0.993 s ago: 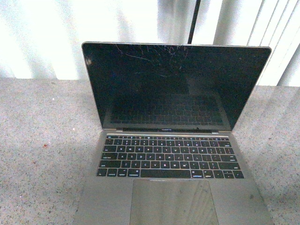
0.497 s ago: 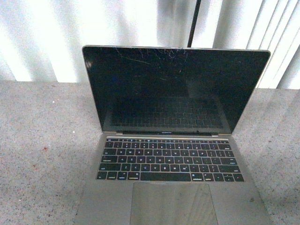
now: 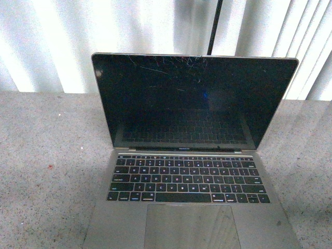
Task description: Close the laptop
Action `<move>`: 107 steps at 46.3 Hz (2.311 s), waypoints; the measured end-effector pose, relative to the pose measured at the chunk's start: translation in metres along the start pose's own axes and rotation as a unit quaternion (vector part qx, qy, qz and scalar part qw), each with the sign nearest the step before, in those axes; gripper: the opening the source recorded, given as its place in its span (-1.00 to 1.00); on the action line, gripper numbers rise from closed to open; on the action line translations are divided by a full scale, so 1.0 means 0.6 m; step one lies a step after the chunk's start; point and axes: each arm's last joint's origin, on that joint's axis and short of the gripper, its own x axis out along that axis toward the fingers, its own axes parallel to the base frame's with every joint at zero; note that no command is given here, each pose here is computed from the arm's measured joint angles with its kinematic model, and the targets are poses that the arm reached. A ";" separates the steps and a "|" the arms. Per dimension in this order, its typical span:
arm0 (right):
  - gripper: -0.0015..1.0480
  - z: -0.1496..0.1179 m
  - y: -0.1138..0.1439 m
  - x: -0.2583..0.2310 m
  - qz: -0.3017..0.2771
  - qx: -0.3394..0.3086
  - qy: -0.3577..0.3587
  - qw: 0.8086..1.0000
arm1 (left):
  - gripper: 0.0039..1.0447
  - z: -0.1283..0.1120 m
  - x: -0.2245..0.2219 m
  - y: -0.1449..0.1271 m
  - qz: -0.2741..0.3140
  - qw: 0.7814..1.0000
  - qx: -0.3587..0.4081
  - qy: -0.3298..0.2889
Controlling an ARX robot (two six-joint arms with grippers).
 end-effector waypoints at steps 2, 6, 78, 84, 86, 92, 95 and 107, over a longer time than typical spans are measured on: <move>0.86 0.005 -0.004 0.008 -0.002 -0.006 -0.005 1.000 | 0.87 0.001 0.008 -0.005 -0.010 1.000 -0.001 -0.001; 0.86 0.026 -0.014 0.032 -0.008 -0.030 -0.022 0.999 | 0.87 0.008 0.030 -0.020 -0.030 1.000 0.007 -0.007; 0.86 0.295 0.044 0.437 0.293 -0.641 -0.028 0.709 | 0.87 0.280 0.326 -0.383 -0.291 0.563 0.766 0.104; 0.86 0.283 0.047 0.441 0.309 -0.640 -0.011 0.703 | 0.87 0.256 0.330 -0.384 -0.296 0.561 0.765 0.113; 0.86 0.281 0.048 0.441 0.313 -0.640 -0.008 0.702 | 0.87 0.249 0.330 -0.382 -0.298 0.559 0.765 0.117; 0.86 0.275 0.052 0.444 0.320 -0.639 -0.004 0.699 | 0.87 0.233 0.333 -0.381 -0.299 0.560 0.763 0.120; 0.86 0.272 0.052 0.446 0.324 -0.638 0.001 0.699 | 0.87 0.227 0.334 -0.382 -0.299 0.560 0.763 0.119; 0.07 0.268 0.058 0.450 0.327 -0.636 -0.001 0.699 | 0.58 0.224 0.334 -0.391 -0.287 0.567 0.764 0.109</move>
